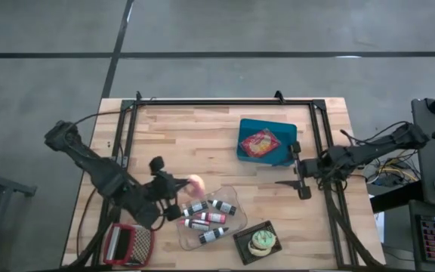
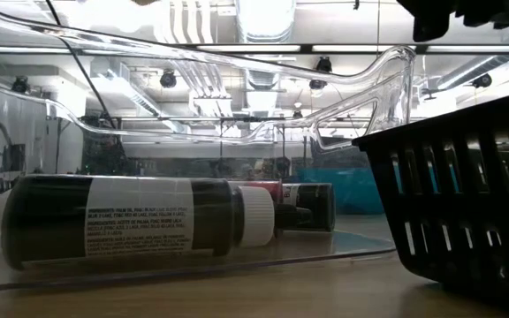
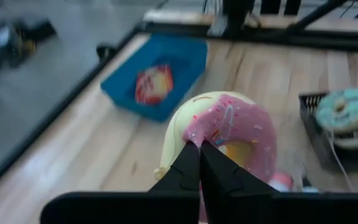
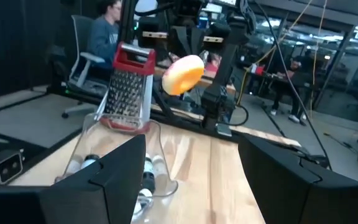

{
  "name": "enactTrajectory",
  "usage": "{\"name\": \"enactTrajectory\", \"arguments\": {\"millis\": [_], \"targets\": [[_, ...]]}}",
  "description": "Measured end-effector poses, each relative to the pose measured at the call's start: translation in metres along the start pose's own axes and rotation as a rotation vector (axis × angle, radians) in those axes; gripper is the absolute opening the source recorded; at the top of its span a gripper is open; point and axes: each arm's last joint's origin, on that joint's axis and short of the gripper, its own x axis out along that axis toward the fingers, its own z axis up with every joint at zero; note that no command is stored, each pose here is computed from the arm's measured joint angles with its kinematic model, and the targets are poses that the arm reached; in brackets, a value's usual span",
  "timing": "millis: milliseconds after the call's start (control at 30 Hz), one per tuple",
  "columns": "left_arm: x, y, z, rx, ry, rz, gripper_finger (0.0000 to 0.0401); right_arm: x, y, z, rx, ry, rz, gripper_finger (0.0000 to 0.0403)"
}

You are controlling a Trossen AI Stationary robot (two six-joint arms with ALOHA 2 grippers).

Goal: Pick & Place Food Item
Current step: Put the pink donut into the black basket

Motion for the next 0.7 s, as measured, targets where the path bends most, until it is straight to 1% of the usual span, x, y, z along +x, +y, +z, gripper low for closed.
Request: {"name": "enactTrajectory", "arguments": {"millis": [233,400,533,600,700], "targets": [[0.041,-0.001,0.008,0.078,-0.174,0.011,0.0,0.02,0.004,-0.009,0.042,-0.066,-0.009,0.026],[0.07,0.006,0.004,0.067,-0.312,0.01,0.0,0.032,0.006,-0.013,0.064,-0.066,-0.019,0.0269],[0.086,0.016,-0.002,0.037,-0.427,-0.022,0.0,0.04,0.006,-0.018,0.073,-0.035,-0.078,0.0271],[0.094,0.02,-0.003,0.029,-0.47,-0.033,0.0,0.044,0.006,-0.021,0.075,-0.033,-0.106,0.0276],[0.106,0.024,-0.004,0.031,-0.493,-0.033,0.0,0.048,0.006,-0.02,0.083,-0.074,-0.126,0.0288]]}}
